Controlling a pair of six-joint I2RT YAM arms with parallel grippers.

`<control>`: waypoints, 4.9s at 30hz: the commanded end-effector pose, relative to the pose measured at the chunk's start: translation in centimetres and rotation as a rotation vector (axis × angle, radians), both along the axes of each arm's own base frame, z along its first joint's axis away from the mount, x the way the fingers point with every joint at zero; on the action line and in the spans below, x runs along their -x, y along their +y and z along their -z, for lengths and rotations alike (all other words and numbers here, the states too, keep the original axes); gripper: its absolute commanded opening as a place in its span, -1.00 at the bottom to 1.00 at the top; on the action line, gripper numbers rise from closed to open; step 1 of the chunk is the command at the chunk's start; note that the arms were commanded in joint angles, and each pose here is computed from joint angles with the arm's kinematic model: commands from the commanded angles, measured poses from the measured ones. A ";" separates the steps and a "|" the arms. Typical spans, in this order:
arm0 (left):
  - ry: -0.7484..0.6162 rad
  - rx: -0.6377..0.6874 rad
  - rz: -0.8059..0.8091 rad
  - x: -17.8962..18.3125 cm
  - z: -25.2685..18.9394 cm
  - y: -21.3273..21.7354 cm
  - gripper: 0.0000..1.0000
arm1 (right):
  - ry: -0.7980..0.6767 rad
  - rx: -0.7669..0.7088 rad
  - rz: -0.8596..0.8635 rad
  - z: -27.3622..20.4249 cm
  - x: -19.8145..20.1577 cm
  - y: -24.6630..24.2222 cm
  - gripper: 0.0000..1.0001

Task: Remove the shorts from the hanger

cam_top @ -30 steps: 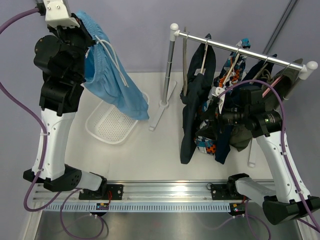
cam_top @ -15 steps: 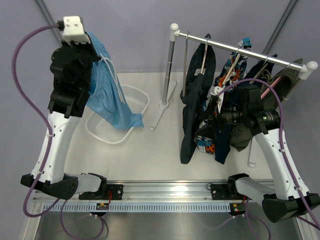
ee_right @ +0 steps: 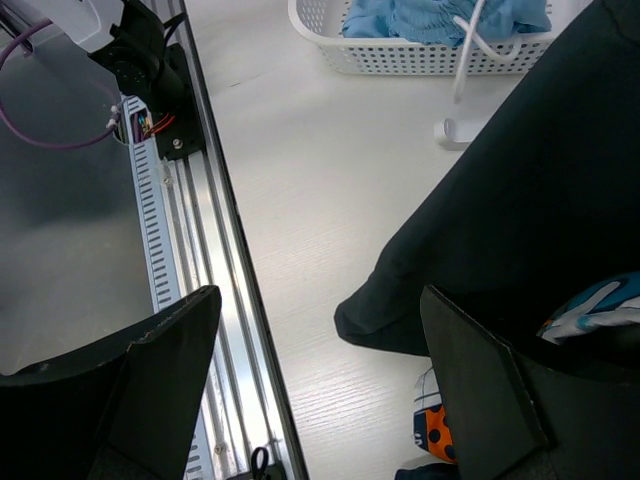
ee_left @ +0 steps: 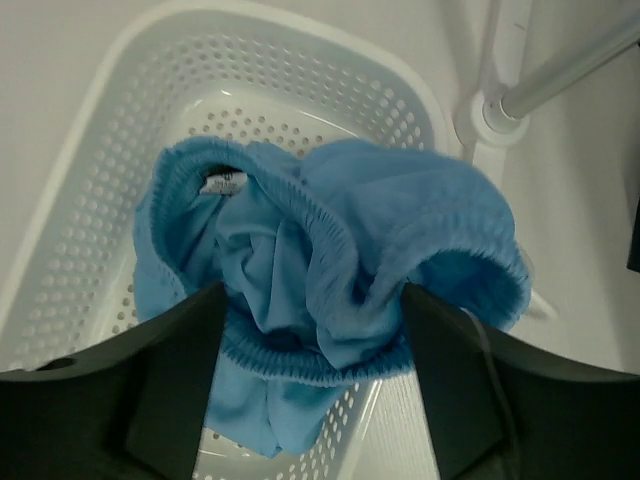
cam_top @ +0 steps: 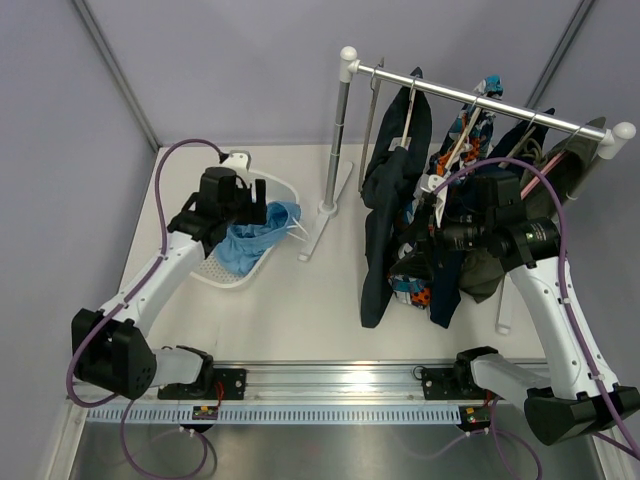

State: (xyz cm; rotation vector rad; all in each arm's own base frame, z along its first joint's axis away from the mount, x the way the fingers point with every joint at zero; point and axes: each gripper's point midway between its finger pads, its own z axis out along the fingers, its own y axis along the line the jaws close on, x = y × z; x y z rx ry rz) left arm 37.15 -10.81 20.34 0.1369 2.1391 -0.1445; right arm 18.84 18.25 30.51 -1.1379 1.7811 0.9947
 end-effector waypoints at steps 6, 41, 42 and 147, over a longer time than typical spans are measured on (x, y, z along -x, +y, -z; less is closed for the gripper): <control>-0.069 0.126 -0.006 1.0 -5.7 -0.8 0.93 | -0.022 0.033 -0.038 -1.3 1.7 -0.7 0.80; -0.163 0.654 0.152 11.8 -8.8 -4.4 0.98 | 0.020 -0.242 1.119 -15.6 -19.2 -2.5 0.35; -0.163 0.656 0.148 11.8 -8.8 -4.4 0.98 | 0.001 -0.241 1.160 -15.5 -19.9 -3.1 0.28; -0.063 0.451 0.432 12.1 -6.1 -19.0 0.71 | 0.091 0.149 0.355 7.2 -0.1 1.5 -1.00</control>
